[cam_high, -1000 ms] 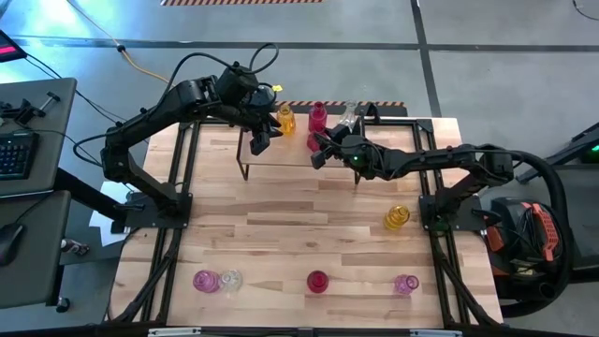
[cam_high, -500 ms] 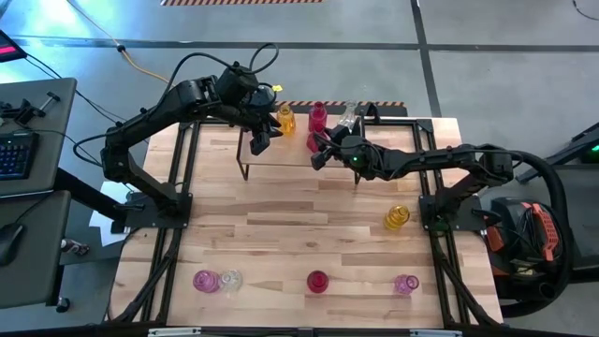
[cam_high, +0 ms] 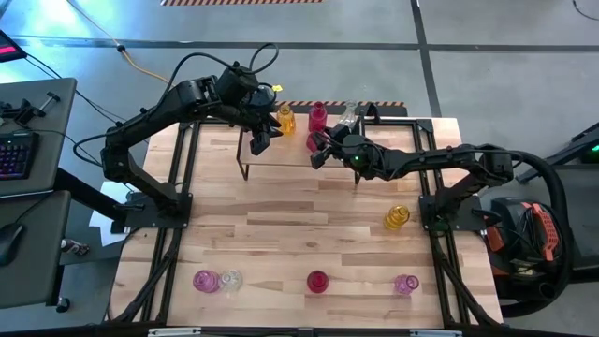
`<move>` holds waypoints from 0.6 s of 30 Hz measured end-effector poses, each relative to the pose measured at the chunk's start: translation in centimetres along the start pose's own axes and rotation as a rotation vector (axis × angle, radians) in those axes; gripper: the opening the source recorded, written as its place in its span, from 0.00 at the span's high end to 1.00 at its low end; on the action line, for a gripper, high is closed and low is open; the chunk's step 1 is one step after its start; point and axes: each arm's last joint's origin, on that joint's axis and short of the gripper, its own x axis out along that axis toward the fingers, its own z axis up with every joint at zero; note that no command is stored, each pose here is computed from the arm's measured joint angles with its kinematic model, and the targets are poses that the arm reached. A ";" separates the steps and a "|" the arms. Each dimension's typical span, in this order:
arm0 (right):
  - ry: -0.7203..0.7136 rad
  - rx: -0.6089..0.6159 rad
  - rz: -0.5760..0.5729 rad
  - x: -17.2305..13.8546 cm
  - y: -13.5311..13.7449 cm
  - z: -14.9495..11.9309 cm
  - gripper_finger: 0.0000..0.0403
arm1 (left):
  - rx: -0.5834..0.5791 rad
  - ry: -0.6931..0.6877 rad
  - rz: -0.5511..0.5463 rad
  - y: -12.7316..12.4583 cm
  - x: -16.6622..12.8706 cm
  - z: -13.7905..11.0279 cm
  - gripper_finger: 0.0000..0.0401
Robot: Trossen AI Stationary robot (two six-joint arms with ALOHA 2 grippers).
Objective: Sort vases onto shelf
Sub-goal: Put the top red vase on the shelf and align it with the other red vase
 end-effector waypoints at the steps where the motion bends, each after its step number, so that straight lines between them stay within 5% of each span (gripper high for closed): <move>1: -0.003 0.002 0.000 0.0 0.0 0.0 0.54 | 0.000 0.000 0.000 0.0 0.0 0.0 0.69; 18: -0.050 -0.064 -0.025 -0.1 0.6 2.1 0.54 | 0.000 0.001 0.000 0.0 0.0 0.0 0.69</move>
